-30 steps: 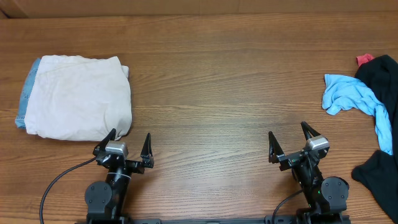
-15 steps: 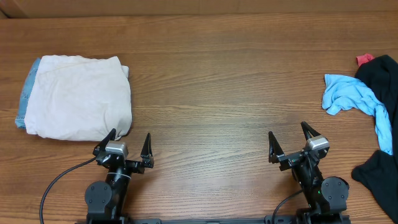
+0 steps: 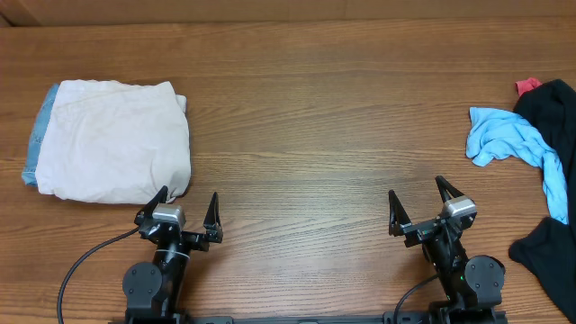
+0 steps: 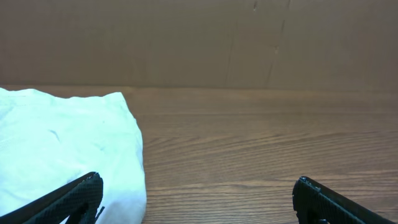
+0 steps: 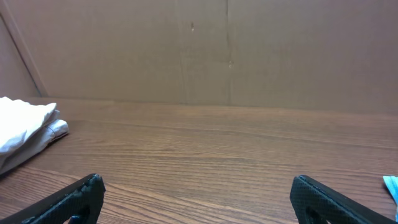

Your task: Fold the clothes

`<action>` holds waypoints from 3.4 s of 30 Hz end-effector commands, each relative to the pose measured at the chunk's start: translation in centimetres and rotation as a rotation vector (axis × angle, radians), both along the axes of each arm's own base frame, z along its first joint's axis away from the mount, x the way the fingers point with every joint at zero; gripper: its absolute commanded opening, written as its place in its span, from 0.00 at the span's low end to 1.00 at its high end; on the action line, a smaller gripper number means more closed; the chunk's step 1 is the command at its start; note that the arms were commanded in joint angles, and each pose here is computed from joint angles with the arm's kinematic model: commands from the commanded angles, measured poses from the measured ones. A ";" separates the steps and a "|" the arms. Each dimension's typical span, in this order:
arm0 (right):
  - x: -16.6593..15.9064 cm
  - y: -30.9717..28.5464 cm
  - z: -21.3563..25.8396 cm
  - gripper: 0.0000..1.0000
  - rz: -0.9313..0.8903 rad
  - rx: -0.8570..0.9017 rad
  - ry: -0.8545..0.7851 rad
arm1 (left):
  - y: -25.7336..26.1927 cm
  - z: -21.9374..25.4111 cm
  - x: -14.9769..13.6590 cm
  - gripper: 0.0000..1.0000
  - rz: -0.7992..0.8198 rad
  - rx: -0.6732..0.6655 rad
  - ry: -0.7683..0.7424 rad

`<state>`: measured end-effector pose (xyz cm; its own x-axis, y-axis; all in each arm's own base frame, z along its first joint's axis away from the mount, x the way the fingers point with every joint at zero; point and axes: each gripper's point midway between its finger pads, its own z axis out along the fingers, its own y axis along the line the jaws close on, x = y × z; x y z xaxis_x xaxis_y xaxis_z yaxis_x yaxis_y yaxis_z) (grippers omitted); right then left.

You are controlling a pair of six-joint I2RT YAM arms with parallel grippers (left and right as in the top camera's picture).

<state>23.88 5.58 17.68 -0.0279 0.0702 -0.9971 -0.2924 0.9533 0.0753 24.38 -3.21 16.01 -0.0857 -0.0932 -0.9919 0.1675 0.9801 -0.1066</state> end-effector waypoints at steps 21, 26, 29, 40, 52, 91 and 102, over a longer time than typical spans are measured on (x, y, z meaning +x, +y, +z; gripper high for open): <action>0.0 0.0 -0.1 1.00 0.001 -0.001 -0.006 | -0.1 -0.1 0.0 1.00 -0.006 0.015 -0.008; 0.0 0.0 -0.1 1.00 0.001 -0.001 -0.006 | -0.1 -0.1 0.0 1.00 -0.006 0.015 -0.008; 0.0 0.0 -0.1 1.00 0.001 -0.001 -0.006 | -0.1 -0.1 0.0 1.00 -0.006 0.015 -0.008; 0.0 0.0 -0.1 1.00 0.001 -0.001 -0.006 | -0.1 -0.1 0.0 1.00 -0.006 0.015 -0.008; 0.0 0.0 -0.1 1.00 0.001 -0.001 -0.006 | -0.1 -0.1 0.0 1.00 -0.006 0.015 -0.008; 6.5 2.2 7.7 1.00 0.023 0.144 0.934 | -0.6 12.3 -1.8 1.00 -0.026 -0.265 -0.025; 12.9 -17.9 7.4 1.00 -0.750 0.433 1.002 | -5.1 21.6 7.6 1.00 -0.228 -0.248 0.492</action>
<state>36.48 -5.06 23.67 -0.7347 0.5405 -0.4101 0.4571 0.8410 0.2895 29.50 -5.37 34.40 -0.4952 -0.2892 -0.8192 0.1162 0.9124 -0.3923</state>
